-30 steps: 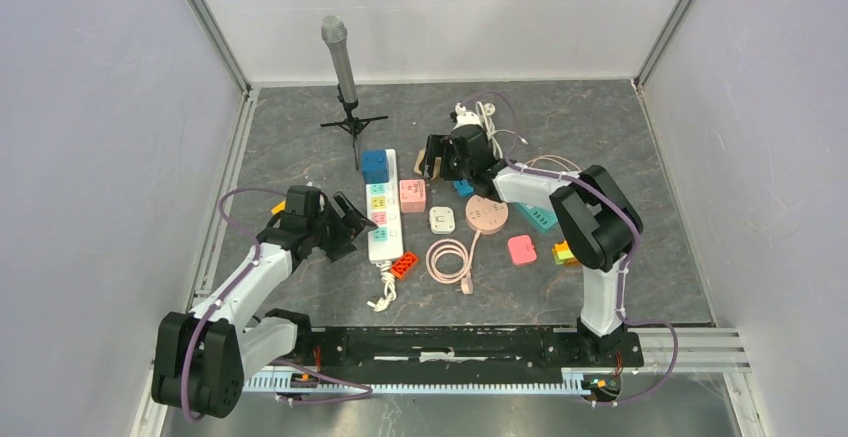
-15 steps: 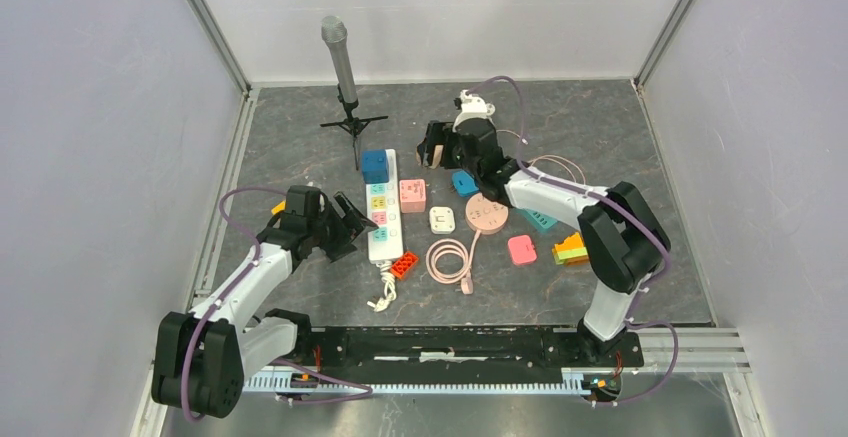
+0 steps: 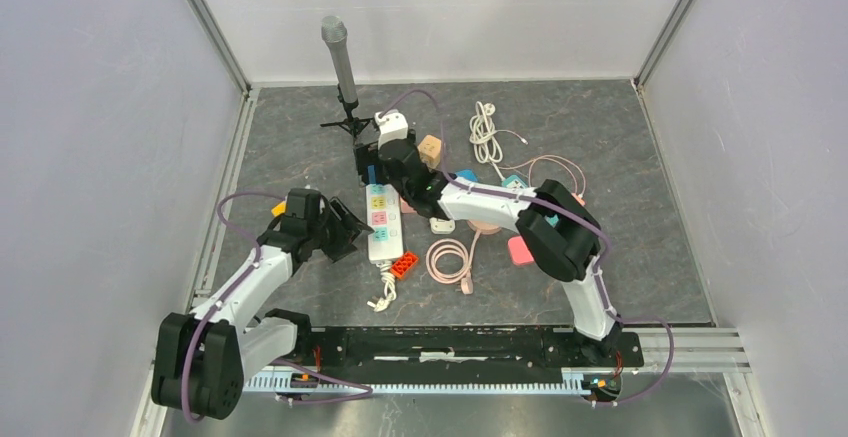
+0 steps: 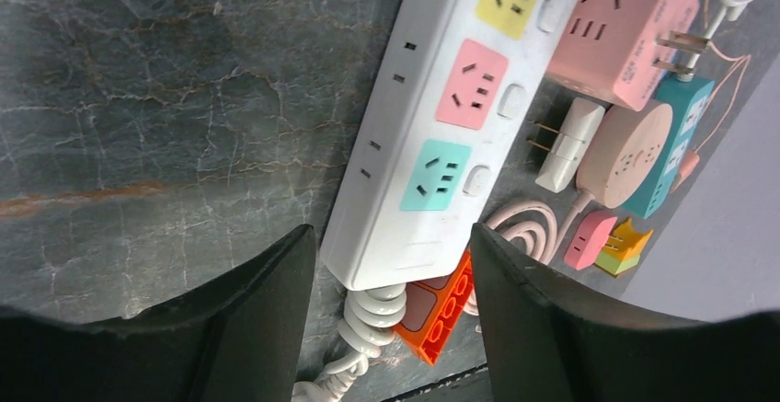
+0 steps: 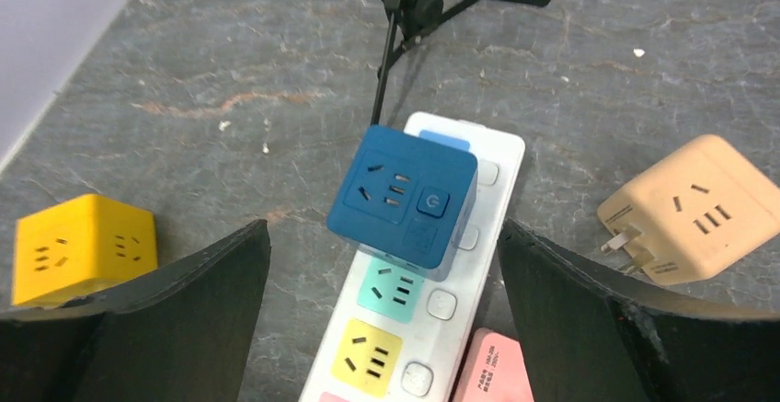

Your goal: Pull the plug off the socket

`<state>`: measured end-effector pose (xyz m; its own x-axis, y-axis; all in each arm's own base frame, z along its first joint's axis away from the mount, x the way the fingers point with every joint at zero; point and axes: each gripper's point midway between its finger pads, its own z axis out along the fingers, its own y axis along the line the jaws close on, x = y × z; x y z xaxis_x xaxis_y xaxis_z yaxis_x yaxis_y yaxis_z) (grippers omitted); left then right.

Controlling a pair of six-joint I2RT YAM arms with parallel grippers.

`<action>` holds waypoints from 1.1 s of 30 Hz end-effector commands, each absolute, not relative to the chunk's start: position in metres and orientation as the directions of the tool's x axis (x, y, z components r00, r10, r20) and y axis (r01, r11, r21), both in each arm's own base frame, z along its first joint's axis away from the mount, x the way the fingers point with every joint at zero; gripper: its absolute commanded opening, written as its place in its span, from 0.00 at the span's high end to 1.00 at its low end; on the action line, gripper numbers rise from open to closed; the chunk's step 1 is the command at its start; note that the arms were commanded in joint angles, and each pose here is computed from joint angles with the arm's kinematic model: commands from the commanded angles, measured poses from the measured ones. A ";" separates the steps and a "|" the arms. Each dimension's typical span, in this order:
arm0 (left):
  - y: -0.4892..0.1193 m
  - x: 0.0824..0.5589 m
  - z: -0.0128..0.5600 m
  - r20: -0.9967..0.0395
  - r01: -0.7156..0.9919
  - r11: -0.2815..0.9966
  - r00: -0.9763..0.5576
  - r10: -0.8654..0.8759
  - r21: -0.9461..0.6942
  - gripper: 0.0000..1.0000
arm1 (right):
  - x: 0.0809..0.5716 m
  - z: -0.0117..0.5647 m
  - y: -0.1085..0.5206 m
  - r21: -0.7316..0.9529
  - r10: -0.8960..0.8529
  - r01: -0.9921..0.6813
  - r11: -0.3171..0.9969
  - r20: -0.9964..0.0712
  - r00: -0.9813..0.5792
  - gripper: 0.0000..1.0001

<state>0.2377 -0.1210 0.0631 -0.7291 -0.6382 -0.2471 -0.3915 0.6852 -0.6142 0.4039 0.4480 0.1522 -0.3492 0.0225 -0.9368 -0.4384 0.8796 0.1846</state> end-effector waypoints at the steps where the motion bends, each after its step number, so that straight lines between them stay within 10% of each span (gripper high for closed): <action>1: -0.127 0.240 0.060 -0.198 -0.419 0.634 -0.712 -0.674 -0.650 0.33 | 0.419 0.154 0.450 0.133 0.013 -0.396 0.908 -0.956 -0.292 0.03; 14: -0.131 0.239 0.046 -0.169 -0.425 0.632 -0.729 -0.664 -0.648 0.34 | 0.425 0.119 0.480 0.087 -0.054 -0.441 0.893 -0.953 -0.297 0.09; 26: -0.135 0.271 0.053 -0.188 -0.418 0.608 -0.699 -0.690 -0.675 0.35 | 0.413 0.111 0.480 0.091 -0.059 -0.390 0.916 -0.932 -0.357 0.55; 33: -0.134 0.291 0.056 -0.209 -0.425 0.590 -0.662 -0.720 -0.686 0.34 | 0.400 0.110 0.472 0.089 -0.053 -0.332 0.939 -0.917 -0.396 0.59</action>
